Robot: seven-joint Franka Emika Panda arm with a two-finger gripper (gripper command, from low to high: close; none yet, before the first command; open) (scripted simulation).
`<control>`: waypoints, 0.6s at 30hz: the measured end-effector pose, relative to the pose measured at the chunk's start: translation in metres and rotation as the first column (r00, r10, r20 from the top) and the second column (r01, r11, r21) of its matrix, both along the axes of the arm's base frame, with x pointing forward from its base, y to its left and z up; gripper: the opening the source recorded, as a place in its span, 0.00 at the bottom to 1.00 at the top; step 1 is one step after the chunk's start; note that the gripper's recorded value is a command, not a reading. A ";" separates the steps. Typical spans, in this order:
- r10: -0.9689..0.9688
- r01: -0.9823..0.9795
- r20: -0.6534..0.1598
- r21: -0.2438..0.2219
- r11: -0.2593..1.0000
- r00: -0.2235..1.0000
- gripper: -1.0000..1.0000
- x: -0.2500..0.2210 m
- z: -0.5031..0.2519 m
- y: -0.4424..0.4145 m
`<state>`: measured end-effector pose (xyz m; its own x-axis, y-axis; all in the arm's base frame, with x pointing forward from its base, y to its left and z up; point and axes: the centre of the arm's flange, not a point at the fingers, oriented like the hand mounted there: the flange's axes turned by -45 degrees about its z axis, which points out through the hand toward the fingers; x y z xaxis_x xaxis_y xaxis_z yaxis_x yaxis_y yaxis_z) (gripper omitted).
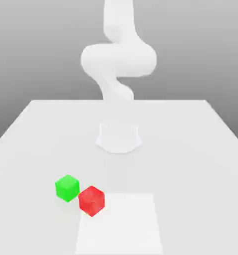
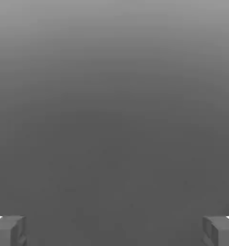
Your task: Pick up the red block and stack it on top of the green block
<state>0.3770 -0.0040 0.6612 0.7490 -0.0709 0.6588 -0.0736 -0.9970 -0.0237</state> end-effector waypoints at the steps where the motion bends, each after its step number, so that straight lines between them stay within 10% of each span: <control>1: -0.031 0.031 -0.038 0.008 0.999 0.999 0.50 0.013 -0.025 -0.003; 9: -0.251 0.282 -0.329 0.050 0.958 0.910 0.50 0.056 -0.224 -0.039; 18: -0.425 0.577 -0.638 0.037 0.816 0.642 0.50 -0.009 -0.440 -0.070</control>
